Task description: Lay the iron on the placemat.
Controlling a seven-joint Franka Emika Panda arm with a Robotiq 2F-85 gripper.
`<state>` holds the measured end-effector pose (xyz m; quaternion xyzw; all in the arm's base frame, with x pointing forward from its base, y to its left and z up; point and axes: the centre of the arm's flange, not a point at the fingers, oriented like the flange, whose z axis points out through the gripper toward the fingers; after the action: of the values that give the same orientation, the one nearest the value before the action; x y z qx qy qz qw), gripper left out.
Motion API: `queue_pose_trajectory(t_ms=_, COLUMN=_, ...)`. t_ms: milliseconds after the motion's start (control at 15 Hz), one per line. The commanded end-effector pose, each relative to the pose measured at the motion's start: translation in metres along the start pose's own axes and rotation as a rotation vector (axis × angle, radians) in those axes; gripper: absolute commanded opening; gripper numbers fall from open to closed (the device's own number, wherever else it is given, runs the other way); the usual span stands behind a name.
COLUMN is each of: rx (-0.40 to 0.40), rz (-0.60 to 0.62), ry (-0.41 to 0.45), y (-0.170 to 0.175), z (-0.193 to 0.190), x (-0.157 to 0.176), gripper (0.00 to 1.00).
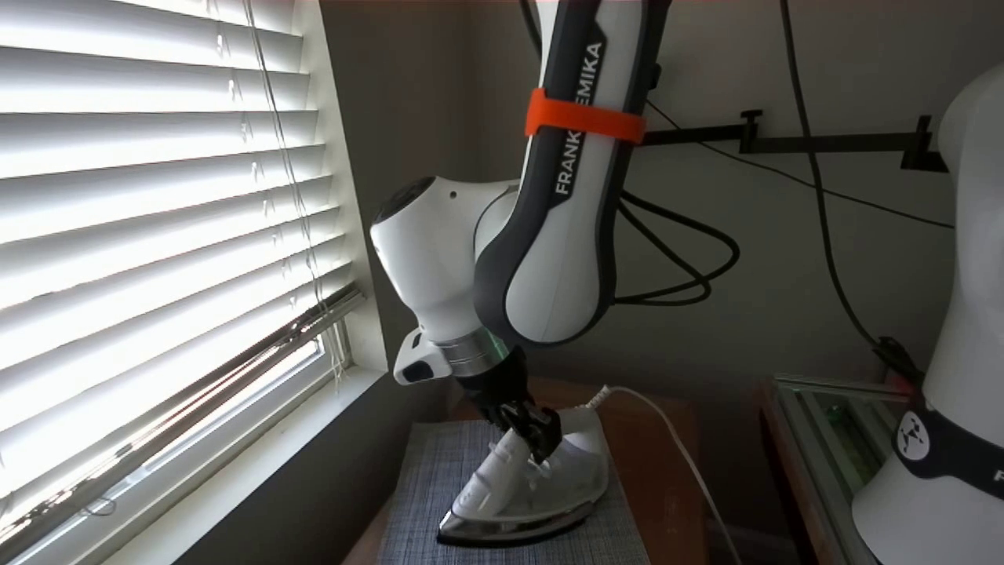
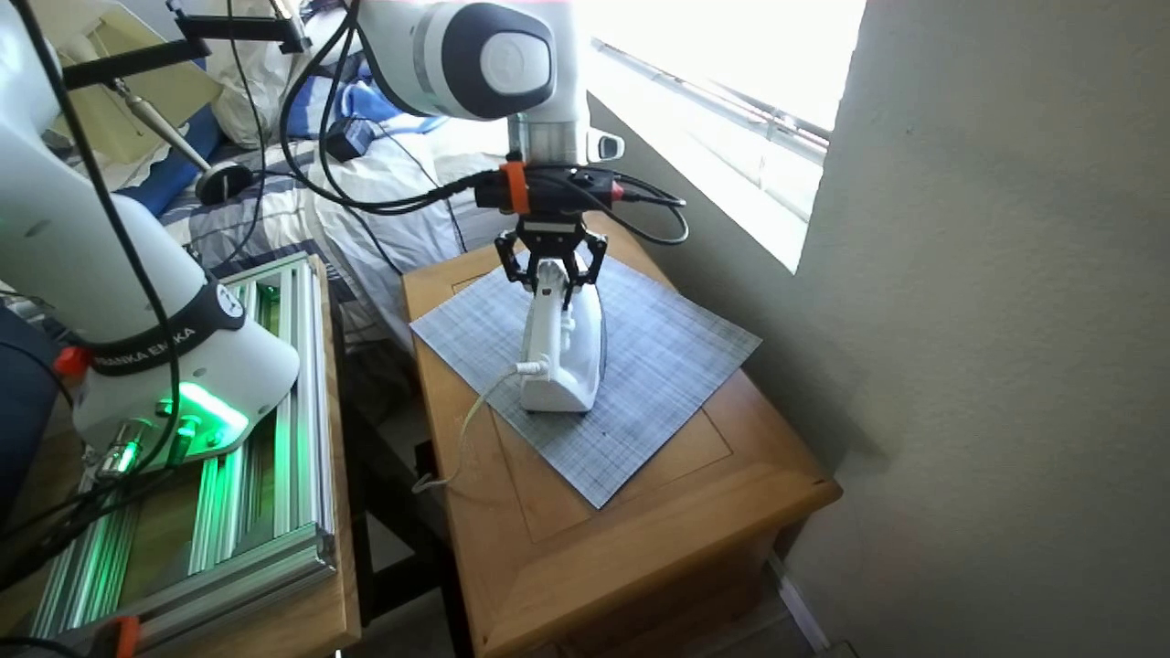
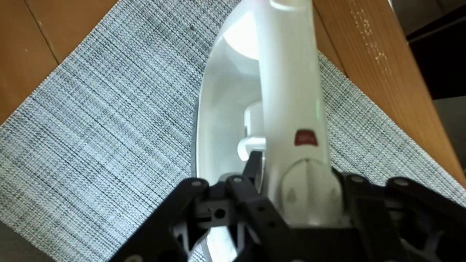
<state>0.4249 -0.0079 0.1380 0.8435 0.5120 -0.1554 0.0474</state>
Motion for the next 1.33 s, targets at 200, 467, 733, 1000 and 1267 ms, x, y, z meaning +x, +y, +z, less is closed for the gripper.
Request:
queue_pose_trajectory(t_ms=200, rx=-0.019, rz=0.039, ry=0.033, y=0.015, z=-0.008, x=-0.004, gripper=0.87)
queue_pose_trajectory(t_ms=467, rx=-0.024, rz=0.055, ry=0.055, y=0.018, z=-0.02, x=-0.01, gripper=1.0)
queue_pose_trajectory(t_ms=733, rx=-0.026, rz=0.112, ry=0.116, y=0.019, z=-0.052, x=-0.022, gripper=1.0)
queue_pose_trajectory(t_ms=1000, rx=-0.027, rz=0.209, ry=0.212, y=0.018, z=-0.099, x=-0.04, gripper=1.0)
queue_pose_trajectory(t_ms=1267, rx=0.001, rz=0.36, ry=0.298, y=0.01, z=-0.144, x=-0.058, gripper=1.0)
